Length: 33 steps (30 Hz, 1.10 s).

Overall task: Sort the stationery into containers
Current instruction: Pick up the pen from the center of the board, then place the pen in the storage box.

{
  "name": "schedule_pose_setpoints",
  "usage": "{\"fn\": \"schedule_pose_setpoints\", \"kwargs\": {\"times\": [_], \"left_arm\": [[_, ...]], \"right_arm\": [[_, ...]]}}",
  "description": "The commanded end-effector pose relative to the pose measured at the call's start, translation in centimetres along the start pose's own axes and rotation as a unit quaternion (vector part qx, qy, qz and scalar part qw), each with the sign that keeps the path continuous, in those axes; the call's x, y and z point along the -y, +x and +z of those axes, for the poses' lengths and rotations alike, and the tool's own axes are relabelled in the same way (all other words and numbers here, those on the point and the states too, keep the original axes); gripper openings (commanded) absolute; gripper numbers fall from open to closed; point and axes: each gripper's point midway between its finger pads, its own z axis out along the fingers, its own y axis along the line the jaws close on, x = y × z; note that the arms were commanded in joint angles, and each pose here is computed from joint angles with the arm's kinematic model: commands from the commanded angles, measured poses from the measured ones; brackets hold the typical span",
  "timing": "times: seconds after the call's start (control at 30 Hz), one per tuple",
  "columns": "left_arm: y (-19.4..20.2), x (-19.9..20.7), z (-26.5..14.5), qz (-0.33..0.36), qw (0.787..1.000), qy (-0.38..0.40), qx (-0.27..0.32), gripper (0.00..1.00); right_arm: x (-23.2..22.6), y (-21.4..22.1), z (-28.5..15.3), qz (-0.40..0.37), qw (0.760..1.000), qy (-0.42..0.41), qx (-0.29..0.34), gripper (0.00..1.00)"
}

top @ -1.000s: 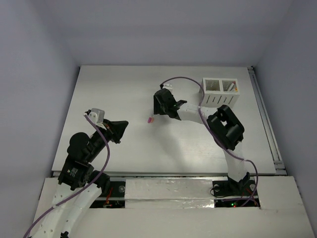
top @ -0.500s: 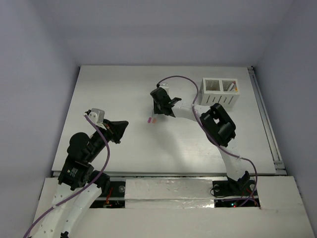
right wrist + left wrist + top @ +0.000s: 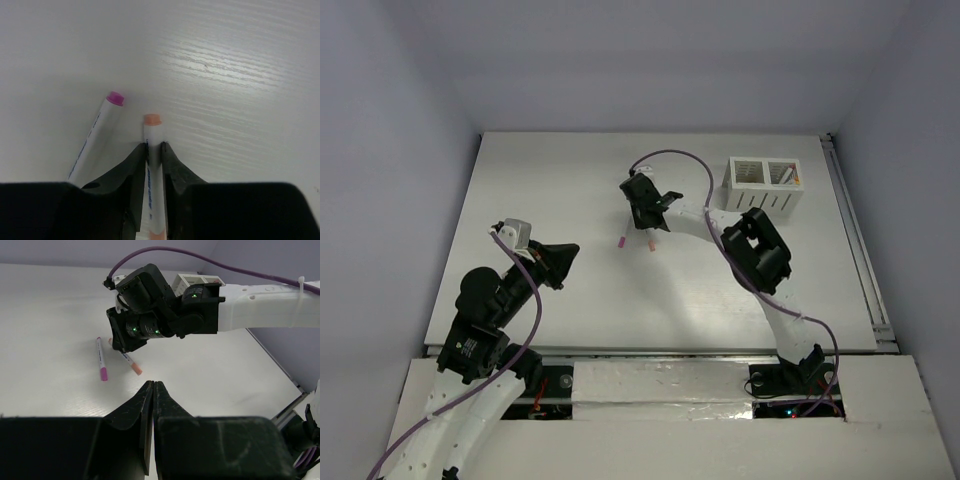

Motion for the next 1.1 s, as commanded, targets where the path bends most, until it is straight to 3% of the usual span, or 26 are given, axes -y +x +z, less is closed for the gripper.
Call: {"fn": "schedule_pose_setpoints", "kwargs": {"times": [0.0, 0.07, 0.13, 0.23, 0.4, 0.53, 0.63, 0.67, 0.77, 0.93, 1.07], "left_arm": [[-2.1, 1.1, -0.3, 0.011, 0.999, 0.018, 0.03, 0.0], [-2.1, 1.1, -0.3, 0.011, 0.999, 0.019, 0.029, 0.0], [-2.2, 1.2, -0.4, 0.011, 0.999, 0.02, 0.031, 0.0], [-2.2, 1.1, -0.4, 0.011, 0.999, 0.019, 0.033, 0.0], [-2.3, 0.9, -0.4, 0.01, 0.999, 0.016, 0.033, 0.0], [-2.3, 0.9, -0.4, 0.01, 0.999, 0.015, 0.033, 0.0], [-2.3, 1.0, -0.4, 0.011, 0.999, 0.016, 0.034, 0.0], [-2.2, 0.9, -0.4, 0.011, 0.999, 0.016, 0.033, 0.0], [-2.3, 1.0, -0.4, 0.011, 0.999, 0.017, 0.034, 0.0], [-2.3, 1.0, -0.4, 0.011, 0.999, 0.018, 0.034, 0.0], [-2.3, 1.0, -0.4, 0.011, 0.999, 0.017, 0.033, 0.0]], "right_arm": [[0.7, 2.9, 0.8, -0.048, 0.997, 0.015, -0.052, 0.21], [0.8, 3.2, 1.0, -0.054, 0.997, 0.017, -0.059, 0.18], [0.8, 3.2, 0.8, -0.053, 0.997, 0.016, -0.059, 0.06], [0.7, 2.5, 0.3, -0.043, 0.998, 0.012, -0.044, 0.0], [0.4, -0.8, -2.2, 0.002, 1.0, -0.015, 0.026, 0.0], [1.8, -7.0, -7.8, 0.068, 0.989, -0.043, 0.123, 0.0], [5.5, -8.8, -9.6, 0.112, 0.98, -0.03, 0.161, 0.0], [7.1, -11.1, -11.9, 0.136, 0.97, -0.027, 0.202, 0.0], [14.4, -12.8, -13.4, 0.188, 0.948, 0.032, 0.253, 0.0], [28.6, -15.3, -17.7, 0.25, 0.889, 0.17, 0.344, 0.0], [35.9, -16.2, -19.4, 0.255, 0.848, 0.266, 0.381, 0.0]]}}
